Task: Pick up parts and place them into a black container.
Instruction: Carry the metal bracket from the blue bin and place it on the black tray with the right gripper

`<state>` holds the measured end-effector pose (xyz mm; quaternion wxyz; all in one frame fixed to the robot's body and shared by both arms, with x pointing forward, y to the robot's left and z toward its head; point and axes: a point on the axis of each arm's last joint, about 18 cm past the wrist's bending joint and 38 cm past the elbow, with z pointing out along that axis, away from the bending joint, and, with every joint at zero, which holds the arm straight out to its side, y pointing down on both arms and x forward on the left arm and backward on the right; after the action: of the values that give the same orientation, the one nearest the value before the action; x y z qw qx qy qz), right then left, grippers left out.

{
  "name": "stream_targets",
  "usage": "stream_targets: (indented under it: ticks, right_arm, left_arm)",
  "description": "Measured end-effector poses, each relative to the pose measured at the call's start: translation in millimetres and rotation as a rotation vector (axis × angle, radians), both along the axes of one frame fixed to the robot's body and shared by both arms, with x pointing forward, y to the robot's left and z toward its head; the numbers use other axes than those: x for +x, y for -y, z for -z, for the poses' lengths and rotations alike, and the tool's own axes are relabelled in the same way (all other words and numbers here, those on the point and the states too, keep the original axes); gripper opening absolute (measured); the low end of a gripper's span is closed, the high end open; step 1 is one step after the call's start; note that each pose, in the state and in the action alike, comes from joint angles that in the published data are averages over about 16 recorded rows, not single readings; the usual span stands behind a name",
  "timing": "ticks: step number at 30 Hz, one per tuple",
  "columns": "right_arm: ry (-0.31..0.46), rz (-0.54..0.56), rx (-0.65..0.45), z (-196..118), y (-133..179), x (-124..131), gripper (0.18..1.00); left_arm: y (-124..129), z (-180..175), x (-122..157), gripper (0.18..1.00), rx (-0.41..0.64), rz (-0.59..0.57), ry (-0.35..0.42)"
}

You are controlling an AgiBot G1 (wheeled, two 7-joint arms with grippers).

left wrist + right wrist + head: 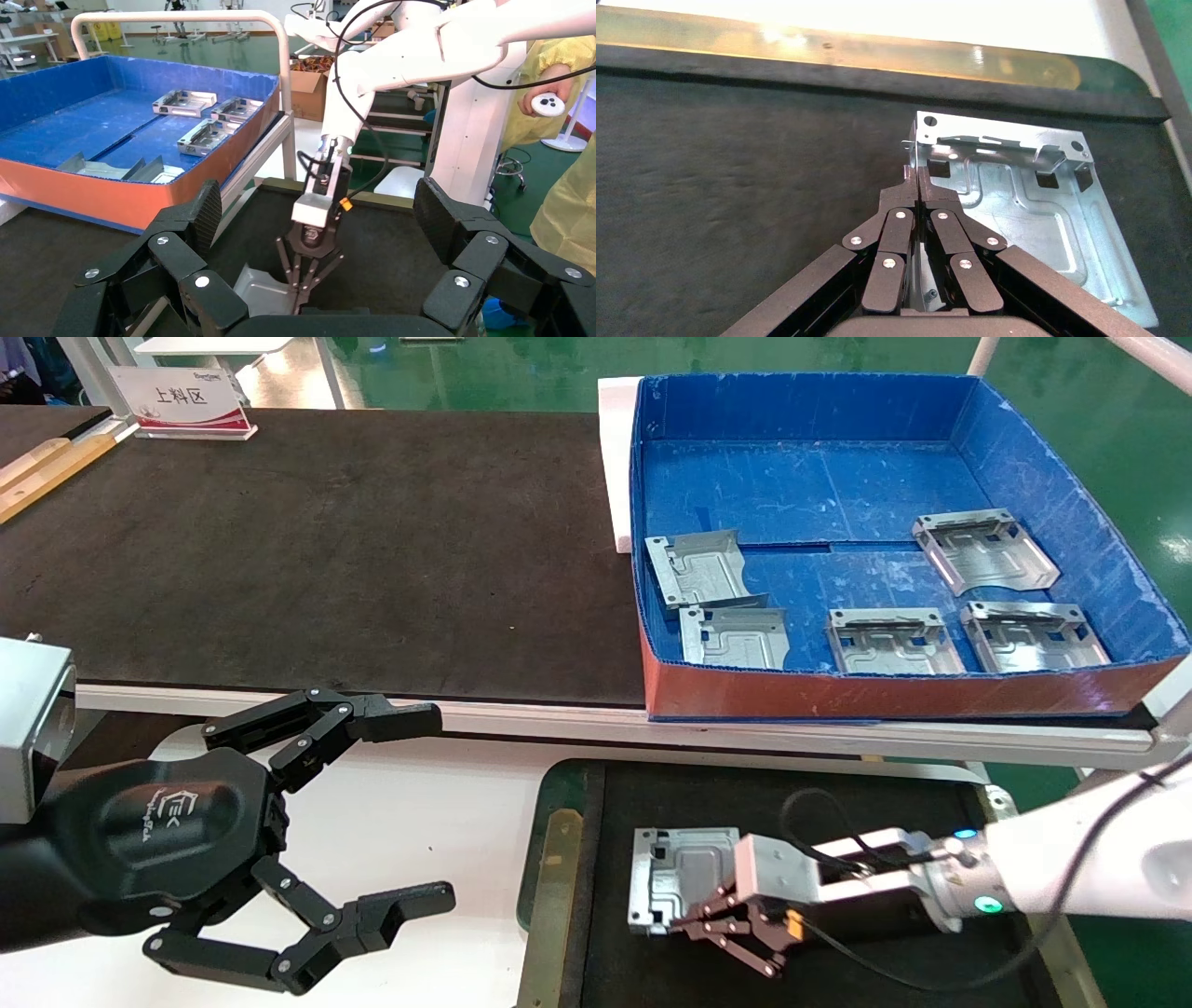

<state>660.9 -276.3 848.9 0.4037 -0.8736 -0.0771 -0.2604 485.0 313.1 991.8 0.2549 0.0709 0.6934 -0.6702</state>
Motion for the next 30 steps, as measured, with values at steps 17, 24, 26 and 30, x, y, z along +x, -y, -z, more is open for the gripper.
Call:
stream_targets:
  ticks: [17, 24, 26, 30]
  right_arm:
    - [0.045, 0.009, -0.029, 1.5, -22.4, 18.2, 0.191]
    - [0.063, 0.010, -0.048, 1.9, -28.3, 23.2, 0.191]
    - [0.069, 0.013, -0.053, 1.8, -29.9, 25.0, 0.191]
    - [0.083, 0.021, -0.064, 1.3, -32.8, 29.0, 0.191]
  left_arm:
    - [0.0, 0.0, 0.0, 1.001, 0.000, 0.000, 0.000]
    - [0.0, 0.0, 0.0, 1.001, 0.000, 0.000, 0.000]
    - [0.0, 0.0, 0.0, 1.001, 0.000, 0.000, 0.000]
    - [0.0, 0.0, 0.0, 1.001, 0.000, 0.000, 0.000]
